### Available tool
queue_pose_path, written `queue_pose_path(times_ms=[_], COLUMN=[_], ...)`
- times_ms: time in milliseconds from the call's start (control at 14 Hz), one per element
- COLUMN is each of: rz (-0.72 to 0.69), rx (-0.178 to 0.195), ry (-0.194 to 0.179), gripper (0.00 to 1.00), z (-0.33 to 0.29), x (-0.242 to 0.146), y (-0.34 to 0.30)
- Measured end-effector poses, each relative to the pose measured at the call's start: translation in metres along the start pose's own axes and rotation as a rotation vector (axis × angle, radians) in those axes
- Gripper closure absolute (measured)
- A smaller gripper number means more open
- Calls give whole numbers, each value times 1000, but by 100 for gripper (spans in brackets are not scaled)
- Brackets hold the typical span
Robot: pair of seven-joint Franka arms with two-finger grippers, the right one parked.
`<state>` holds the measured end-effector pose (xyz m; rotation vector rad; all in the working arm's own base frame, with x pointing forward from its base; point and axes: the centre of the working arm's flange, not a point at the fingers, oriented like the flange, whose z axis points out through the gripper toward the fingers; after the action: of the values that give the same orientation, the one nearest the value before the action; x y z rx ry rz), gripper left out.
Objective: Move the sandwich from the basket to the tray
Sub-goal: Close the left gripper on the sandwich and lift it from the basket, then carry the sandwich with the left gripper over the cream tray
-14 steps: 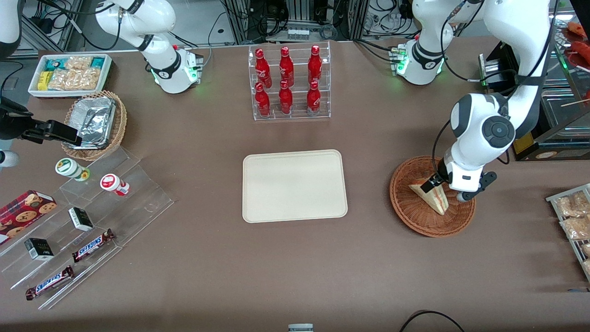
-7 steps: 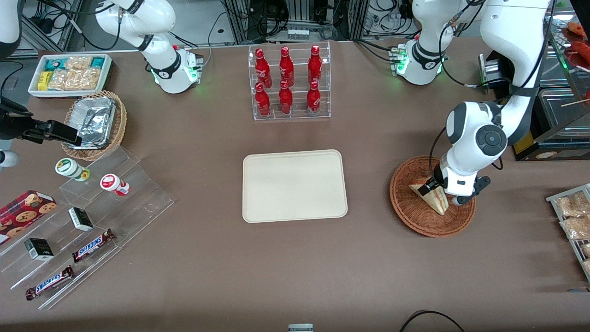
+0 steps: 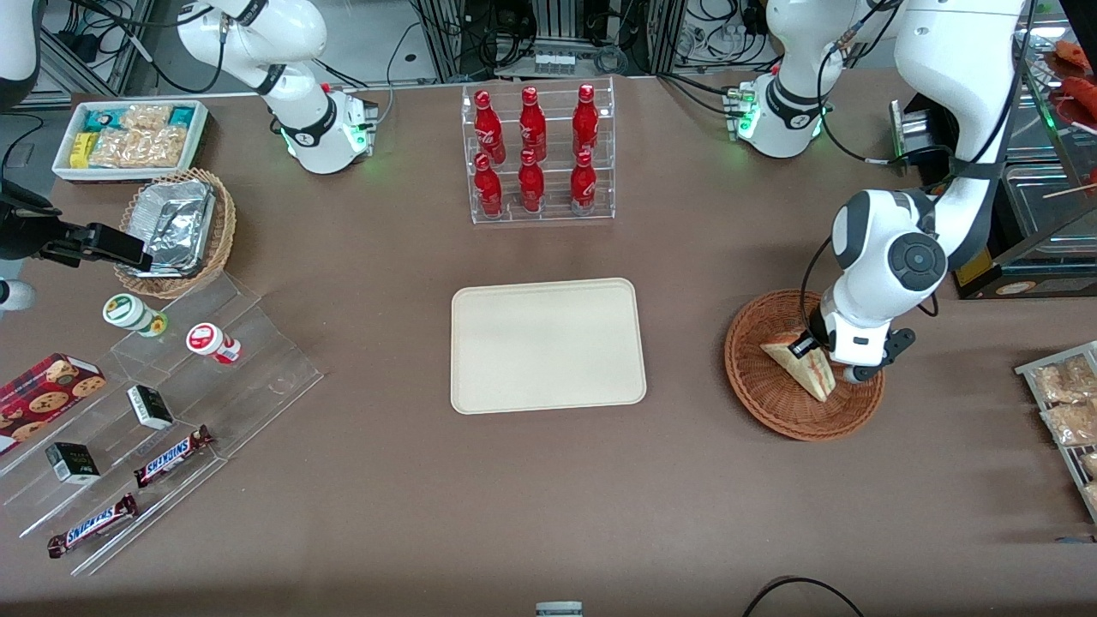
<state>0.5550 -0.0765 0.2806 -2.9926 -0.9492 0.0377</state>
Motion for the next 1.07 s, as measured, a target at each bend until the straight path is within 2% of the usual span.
queue_pose_path(times_ms=[143,429,714,1071], rz=[7,81,229,410], rx=[20,25,0,5], ry=[-17,-17,3,-13], gripper=[79,86,86,86], z=[-41,-139,-162,-135], x=[7,-4,-64,-150], y=[11,60,137,220])
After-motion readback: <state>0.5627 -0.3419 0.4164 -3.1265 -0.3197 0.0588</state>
